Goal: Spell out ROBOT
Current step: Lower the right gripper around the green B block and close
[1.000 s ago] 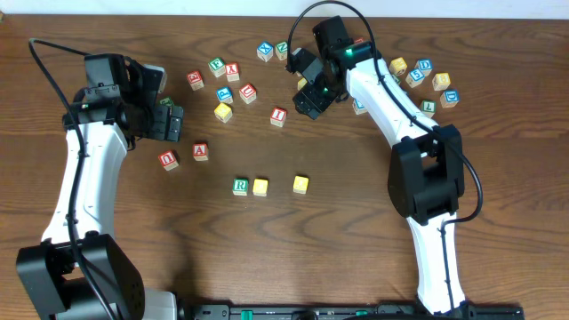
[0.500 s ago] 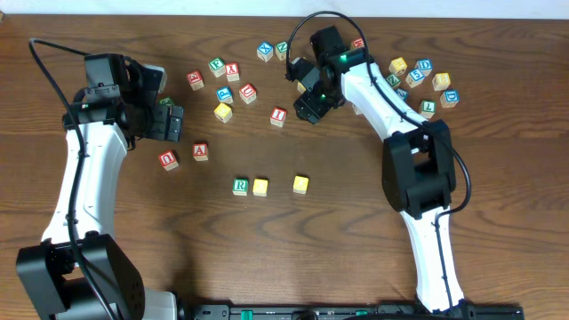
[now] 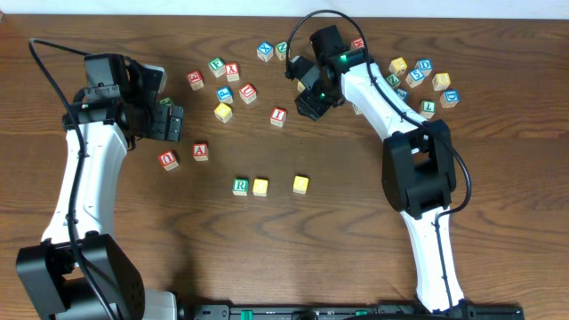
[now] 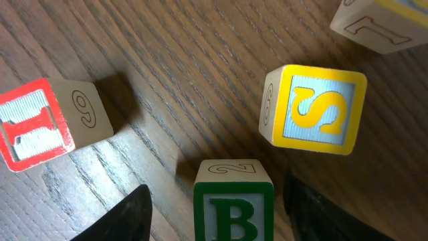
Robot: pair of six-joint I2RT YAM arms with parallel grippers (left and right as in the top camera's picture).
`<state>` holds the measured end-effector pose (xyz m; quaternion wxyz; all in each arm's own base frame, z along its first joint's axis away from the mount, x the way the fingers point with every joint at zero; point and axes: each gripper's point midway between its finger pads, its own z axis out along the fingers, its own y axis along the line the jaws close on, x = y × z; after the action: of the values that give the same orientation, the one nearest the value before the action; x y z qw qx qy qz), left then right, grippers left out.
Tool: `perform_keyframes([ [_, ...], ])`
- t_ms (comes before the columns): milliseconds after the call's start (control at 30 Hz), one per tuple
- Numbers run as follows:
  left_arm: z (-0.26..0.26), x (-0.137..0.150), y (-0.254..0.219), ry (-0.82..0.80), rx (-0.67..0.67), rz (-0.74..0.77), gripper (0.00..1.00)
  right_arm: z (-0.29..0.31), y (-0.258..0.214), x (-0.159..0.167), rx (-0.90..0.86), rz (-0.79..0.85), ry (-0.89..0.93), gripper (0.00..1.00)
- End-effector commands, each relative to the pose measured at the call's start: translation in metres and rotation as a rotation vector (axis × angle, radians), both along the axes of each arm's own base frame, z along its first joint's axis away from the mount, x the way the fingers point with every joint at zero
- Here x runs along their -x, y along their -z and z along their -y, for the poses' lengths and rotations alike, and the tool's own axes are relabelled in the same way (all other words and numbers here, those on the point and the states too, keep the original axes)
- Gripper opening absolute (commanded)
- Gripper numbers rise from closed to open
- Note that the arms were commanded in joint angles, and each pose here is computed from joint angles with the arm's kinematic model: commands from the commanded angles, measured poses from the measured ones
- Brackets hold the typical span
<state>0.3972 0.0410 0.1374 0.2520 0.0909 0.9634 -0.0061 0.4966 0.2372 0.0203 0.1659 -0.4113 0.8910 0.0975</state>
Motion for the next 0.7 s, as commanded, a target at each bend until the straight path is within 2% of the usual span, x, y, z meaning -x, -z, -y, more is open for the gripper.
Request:
perform_keyframes([
  [0, 0.0017, -0.005, -0.0035, 0.012, 0.006, 0.009, 0.98, 0.0042, -0.0043, -0.0039, -0.014, 0.002, 0.017, 0.58],
  [400, 0.0017, -0.005, -0.0035, 0.012, 0.006, 0.009, 0.98, 0.0096, -0.0032, -0.0029, -0.01, -0.012, 0.025, 0.54],
  [667, 0.0017, -0.005, -0.0035, 0.012, 0.006, 0.009, 0.98, 0.0059, -0.0039, -0.0007, -0.031, -0.022, 0.016, 0.47],
])
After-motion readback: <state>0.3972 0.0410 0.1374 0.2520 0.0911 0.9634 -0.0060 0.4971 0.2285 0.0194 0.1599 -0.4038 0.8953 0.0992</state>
